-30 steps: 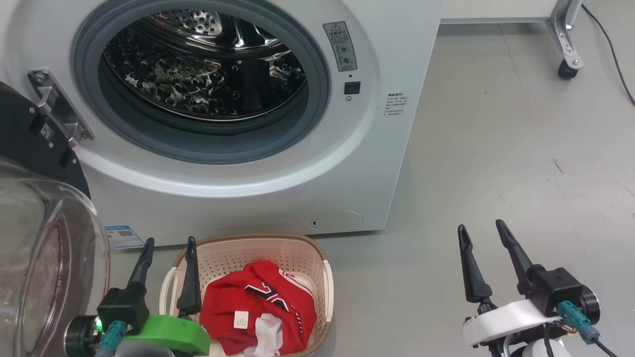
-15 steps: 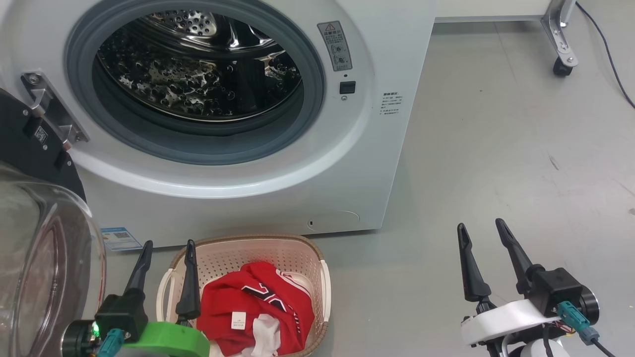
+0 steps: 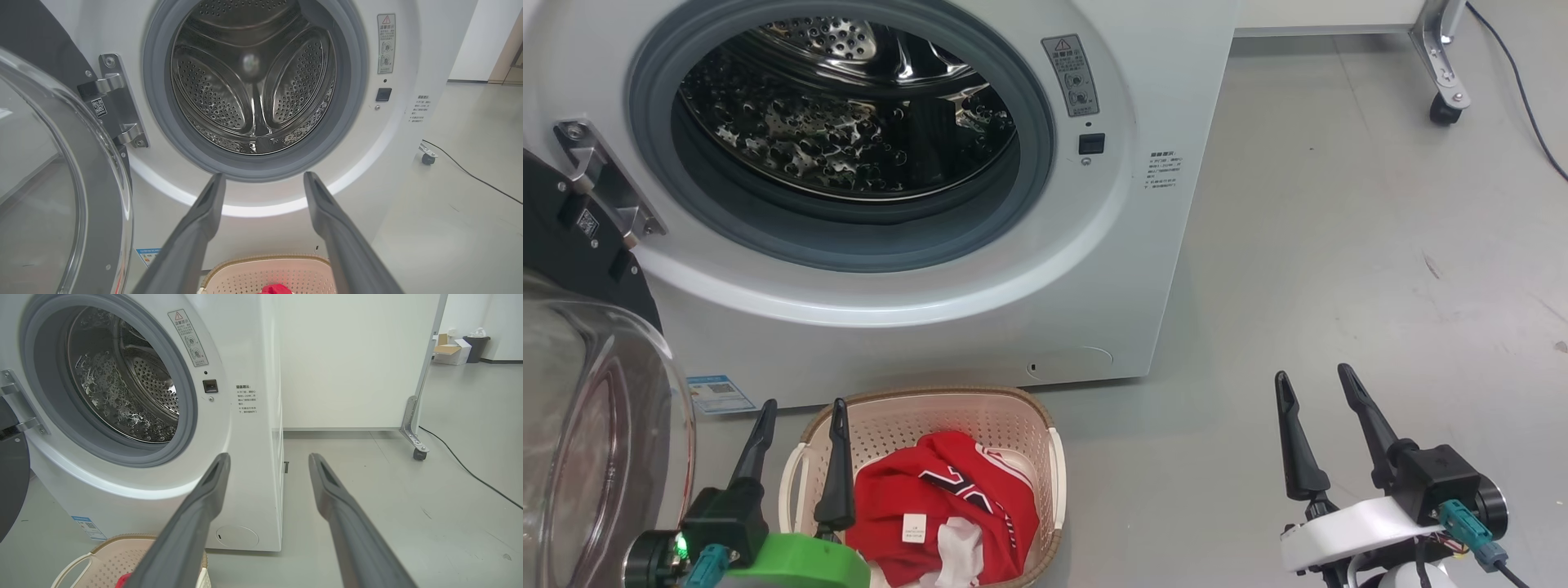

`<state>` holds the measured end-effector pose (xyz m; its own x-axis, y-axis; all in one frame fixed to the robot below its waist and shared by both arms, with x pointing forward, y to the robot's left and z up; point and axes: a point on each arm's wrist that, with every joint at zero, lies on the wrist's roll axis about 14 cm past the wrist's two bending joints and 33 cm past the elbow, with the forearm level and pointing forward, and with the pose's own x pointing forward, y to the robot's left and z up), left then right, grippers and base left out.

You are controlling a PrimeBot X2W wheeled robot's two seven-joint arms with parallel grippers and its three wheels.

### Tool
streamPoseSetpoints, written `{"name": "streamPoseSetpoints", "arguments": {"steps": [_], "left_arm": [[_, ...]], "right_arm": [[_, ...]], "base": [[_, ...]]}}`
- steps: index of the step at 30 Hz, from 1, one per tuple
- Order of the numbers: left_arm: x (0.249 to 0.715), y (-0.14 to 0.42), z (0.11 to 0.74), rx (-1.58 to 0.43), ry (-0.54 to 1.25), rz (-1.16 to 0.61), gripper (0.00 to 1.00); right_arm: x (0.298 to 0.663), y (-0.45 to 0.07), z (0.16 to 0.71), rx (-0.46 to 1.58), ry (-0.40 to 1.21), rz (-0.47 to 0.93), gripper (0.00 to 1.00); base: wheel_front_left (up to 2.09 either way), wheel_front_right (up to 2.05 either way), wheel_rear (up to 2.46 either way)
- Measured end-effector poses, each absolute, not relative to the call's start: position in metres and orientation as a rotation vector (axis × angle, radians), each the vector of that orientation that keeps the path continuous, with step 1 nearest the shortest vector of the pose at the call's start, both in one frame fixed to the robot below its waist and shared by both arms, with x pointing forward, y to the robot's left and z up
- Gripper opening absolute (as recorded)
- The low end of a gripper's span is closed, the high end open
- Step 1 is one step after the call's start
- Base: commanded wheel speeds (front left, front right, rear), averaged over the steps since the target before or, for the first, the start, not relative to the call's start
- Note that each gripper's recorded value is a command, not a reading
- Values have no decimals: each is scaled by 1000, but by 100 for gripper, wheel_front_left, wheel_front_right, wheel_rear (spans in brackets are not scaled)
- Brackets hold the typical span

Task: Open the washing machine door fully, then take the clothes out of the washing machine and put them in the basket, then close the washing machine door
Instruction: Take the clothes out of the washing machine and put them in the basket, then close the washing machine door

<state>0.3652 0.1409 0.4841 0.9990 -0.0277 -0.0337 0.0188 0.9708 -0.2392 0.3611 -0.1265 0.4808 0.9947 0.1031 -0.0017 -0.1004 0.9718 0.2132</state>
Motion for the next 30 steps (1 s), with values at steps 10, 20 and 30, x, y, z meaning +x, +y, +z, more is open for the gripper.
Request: {"name": "streamPoseSetpoints", "arguments": {"steps": [10,20,30], "left_arm": [[364,140,487,-238,39,-26,100],[363,137,486,-232,50,-34,100],[364,136,493,-235,32,-41,100]], "right_arm": [[360,-127,481,216,14,97,100],[360,-126,480,218,15,98,100],[360,-125,481,218,15,100,100]], "base": [[-59,59,0],[-100,100,0],[-101,101,0]]}}
